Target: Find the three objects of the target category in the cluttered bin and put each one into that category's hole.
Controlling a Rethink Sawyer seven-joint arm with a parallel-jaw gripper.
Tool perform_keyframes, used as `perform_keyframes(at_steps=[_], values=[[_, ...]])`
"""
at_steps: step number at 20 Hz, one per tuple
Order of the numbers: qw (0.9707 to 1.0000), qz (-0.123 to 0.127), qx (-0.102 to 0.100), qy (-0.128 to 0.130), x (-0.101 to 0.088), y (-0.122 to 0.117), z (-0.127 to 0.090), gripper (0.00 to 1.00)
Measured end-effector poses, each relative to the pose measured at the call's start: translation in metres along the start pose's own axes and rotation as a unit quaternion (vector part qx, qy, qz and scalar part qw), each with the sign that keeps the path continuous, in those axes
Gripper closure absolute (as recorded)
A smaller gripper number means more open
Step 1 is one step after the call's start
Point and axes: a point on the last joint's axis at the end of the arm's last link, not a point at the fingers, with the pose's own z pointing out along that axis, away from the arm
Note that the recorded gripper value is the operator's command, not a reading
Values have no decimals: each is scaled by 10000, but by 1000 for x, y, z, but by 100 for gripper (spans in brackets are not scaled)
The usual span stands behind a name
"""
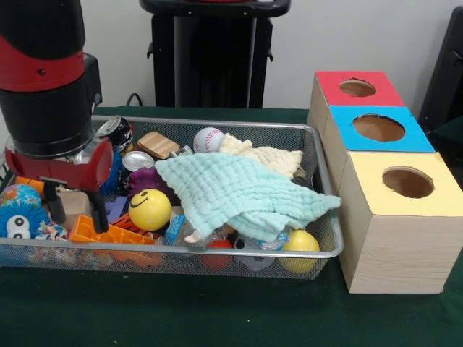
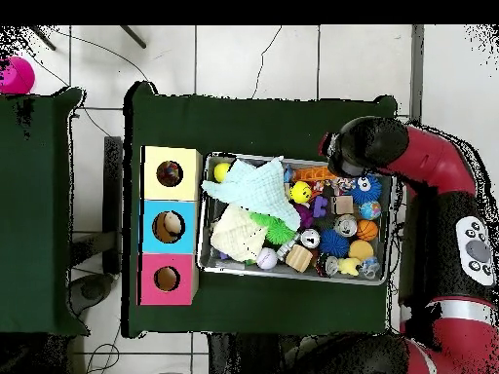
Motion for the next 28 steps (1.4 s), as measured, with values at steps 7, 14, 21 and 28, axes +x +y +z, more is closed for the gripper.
perform_keyframes(at_steps=[7,14,21,28], values=[[9999,14,-64,157,9,-6,25,0],[9995,-48,-93,282,18,-3,45,0],[9993,-70,-90,364,25,-4,50,0],[9992,-75,-84,391,28,-6,50,0]])
